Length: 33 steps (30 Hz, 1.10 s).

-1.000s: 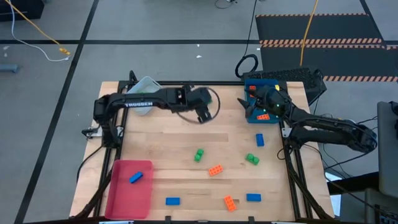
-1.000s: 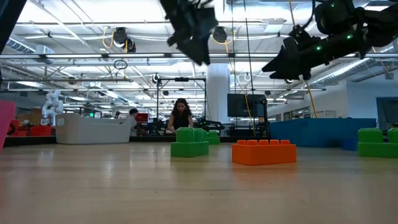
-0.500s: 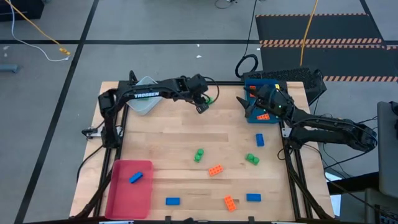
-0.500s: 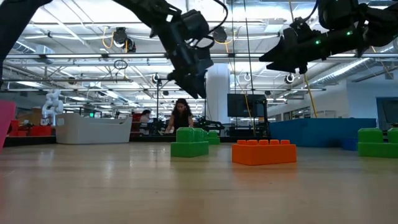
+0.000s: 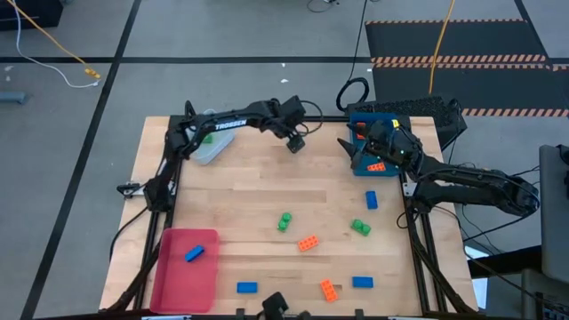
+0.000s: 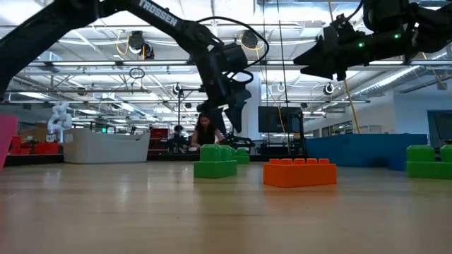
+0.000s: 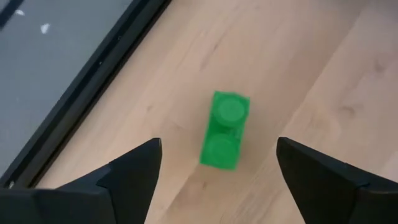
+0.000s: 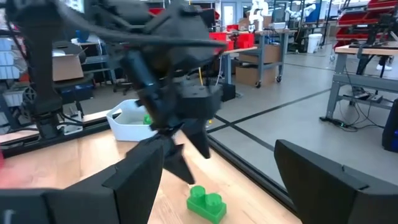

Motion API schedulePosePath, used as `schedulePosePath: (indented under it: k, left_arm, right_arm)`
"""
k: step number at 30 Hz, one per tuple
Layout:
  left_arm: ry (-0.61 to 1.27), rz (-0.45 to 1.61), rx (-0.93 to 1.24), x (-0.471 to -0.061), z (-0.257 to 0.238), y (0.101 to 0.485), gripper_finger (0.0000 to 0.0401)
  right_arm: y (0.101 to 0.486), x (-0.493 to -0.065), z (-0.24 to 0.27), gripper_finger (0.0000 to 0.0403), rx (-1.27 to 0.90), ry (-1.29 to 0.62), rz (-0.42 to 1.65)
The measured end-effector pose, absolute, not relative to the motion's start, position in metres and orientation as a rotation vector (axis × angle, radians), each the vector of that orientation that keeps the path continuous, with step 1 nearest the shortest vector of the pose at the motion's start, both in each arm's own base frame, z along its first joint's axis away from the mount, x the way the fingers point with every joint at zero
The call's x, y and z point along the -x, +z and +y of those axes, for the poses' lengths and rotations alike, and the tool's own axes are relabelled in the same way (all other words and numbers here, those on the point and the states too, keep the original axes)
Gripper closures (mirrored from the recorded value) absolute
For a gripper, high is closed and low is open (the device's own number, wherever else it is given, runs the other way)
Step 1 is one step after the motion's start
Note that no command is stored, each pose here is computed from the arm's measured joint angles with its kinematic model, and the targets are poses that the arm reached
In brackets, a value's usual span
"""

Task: Sort & place blocks by color
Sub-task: Put the green game piece into the gray bin

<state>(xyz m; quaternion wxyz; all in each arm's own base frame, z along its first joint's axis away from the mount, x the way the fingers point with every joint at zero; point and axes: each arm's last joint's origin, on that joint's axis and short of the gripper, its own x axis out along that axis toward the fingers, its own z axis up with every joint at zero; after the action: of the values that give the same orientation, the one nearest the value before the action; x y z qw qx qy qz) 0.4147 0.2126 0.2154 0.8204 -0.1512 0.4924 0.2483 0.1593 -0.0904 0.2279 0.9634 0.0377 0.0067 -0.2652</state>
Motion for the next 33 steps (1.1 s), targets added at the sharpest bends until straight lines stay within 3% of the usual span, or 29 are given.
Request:
schedulePosePath:
  k: [14, 33]
  left_arm:
    - [0.451, 1.151, 0.334, -0.425, 0.232, 0.197, 0.0121]
    - [0.443, 1.235, 0.368, -0.430, 0.222, 0.173, 0.0123]
  right_arm:
    - [0.229, -0.159, -0.090, 0.0101, -0.072, -0.537, 0.007]
    - [0.232, -0.160, -0.090, 0.0101, -0.080, -0.510, -0.028]
